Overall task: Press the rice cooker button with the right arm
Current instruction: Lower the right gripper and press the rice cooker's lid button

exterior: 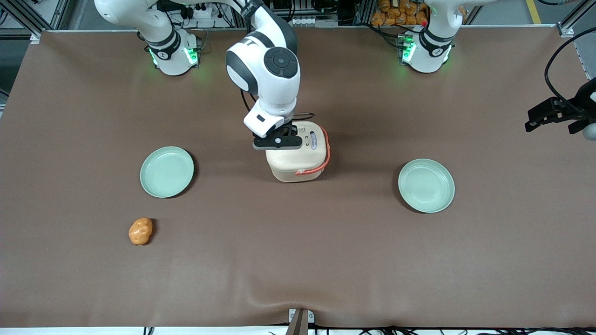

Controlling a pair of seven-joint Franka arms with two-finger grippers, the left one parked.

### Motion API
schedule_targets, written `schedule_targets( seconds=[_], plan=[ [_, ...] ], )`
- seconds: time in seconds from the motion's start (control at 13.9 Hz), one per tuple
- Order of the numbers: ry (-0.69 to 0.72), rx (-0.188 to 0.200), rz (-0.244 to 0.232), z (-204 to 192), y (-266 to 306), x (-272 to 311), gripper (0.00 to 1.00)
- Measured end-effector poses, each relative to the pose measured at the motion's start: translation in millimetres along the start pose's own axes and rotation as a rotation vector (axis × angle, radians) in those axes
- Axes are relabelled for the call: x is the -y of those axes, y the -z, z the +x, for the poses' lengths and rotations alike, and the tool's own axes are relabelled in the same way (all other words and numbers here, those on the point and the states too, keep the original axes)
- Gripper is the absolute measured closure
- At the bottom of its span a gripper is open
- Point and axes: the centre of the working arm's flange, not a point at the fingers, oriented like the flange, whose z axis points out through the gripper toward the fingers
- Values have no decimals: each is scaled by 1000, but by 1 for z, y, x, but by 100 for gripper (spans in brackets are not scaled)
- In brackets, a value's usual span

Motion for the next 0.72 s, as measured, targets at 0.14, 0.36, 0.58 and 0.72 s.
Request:
schedule_targets(
  seconds=[0.14,0.36,0.58,0.72],
  plan=[
    [8,5,-6,-3,-5,4,99],
    [11,6,-10,-4,-8,6,99],
    [13,7,-11,-4,-10,8,99],
    [17,7,-13,-4,-14,10,99]
  ],
)
